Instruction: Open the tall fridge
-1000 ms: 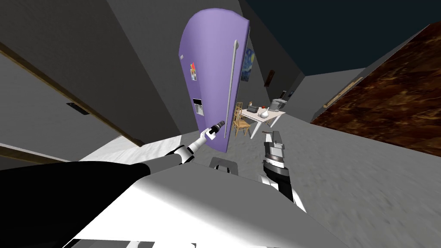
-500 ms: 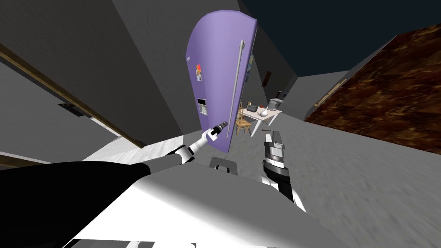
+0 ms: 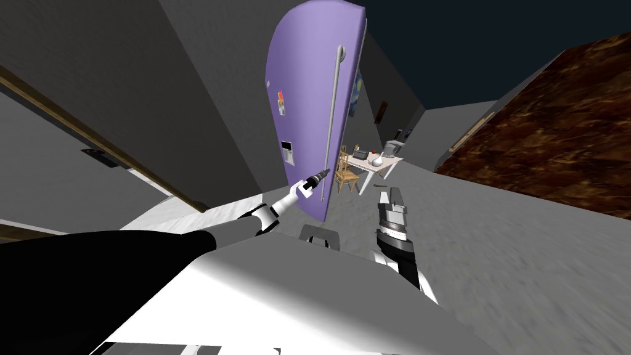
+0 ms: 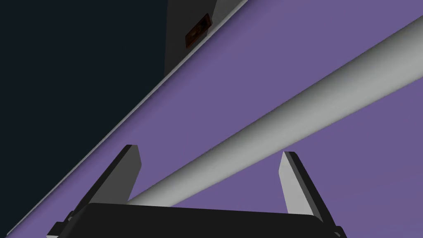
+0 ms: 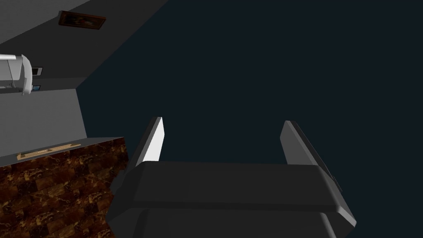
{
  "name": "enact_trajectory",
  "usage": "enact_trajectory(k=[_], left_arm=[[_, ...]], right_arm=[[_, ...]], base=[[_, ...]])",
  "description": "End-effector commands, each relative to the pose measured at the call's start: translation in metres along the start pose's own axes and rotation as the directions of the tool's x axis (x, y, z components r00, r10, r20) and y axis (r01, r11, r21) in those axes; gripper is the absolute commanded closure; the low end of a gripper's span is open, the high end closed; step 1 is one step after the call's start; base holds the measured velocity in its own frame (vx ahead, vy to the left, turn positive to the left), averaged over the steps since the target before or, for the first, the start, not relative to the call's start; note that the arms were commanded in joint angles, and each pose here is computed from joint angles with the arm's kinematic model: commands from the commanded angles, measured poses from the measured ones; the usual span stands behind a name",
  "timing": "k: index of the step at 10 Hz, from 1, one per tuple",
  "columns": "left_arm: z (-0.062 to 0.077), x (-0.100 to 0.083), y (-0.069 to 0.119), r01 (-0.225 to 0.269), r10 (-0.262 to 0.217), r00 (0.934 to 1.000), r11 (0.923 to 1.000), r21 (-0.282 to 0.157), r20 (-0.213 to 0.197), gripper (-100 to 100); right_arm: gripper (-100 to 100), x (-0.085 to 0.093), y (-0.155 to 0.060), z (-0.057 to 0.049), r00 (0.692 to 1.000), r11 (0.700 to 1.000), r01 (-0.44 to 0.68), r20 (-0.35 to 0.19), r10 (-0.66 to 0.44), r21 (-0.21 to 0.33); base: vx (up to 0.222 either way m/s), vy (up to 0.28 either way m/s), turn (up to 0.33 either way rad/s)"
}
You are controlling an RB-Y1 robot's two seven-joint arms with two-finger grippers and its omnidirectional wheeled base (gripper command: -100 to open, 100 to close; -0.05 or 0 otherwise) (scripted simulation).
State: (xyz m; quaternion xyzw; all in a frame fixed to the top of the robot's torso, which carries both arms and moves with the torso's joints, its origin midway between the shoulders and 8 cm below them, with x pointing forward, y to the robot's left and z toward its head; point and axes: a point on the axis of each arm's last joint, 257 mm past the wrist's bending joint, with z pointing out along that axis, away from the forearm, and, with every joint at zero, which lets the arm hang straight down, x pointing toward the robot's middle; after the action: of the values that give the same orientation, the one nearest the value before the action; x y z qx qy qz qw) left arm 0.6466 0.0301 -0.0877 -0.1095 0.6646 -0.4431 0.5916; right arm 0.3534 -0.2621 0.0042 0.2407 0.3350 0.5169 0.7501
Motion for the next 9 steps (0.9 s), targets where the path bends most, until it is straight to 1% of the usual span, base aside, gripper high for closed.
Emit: enact_trajectory(k=[1,2,3,4,9], left_arm=[[0.0076,-0.0117,-0.0141,0.000,0.000,1.0000,1.0000,-0.005,0.002,-100],[0.0097,-0.0149,-0.0184,0.000,0.000,1.0000,1.0000,-0.006,0.003,-100],[0.0088,-0.0094,-0.0118,0.001,-0.001,1.0000,0.9999,-0.011,-0.002,-100],[0.0092,-0.0094,-0.0117,0.001,-0.001,1.0000,0.9999,-0.013,-0.002,0],[0.0091,-0.0094,-0.0116,0.001,-0.001,1.0000,0.9999,-0.013,-0.002,0]], right_arm=[[0,0.0000,0.0000,0.0000,1.000,1.000,0.000,0.000,0.000,0.000],[0,0.0000,0.0000,0.0000,1.000,1.000,0.000,0.000,0.000,0.000],[0,0.0000,0.0000,0.0000,1.000,1.000,0.000,0.000,0.000,0.000],[0,0.0000,0.0000,0.0000,1.000,1.000,0.000,0.000,0.000,0.000],[0,0.0000,0.0000,0.0000,1.000,1.000,0.000,0.000,0.000,0.000]], base=[[-0.024,0.037,-0.003],[-0.029,0.036,-0.019],[-0.010,0.016,-0.008],[0.000,0.000,0.000],[0.000,0.000,0.000]])
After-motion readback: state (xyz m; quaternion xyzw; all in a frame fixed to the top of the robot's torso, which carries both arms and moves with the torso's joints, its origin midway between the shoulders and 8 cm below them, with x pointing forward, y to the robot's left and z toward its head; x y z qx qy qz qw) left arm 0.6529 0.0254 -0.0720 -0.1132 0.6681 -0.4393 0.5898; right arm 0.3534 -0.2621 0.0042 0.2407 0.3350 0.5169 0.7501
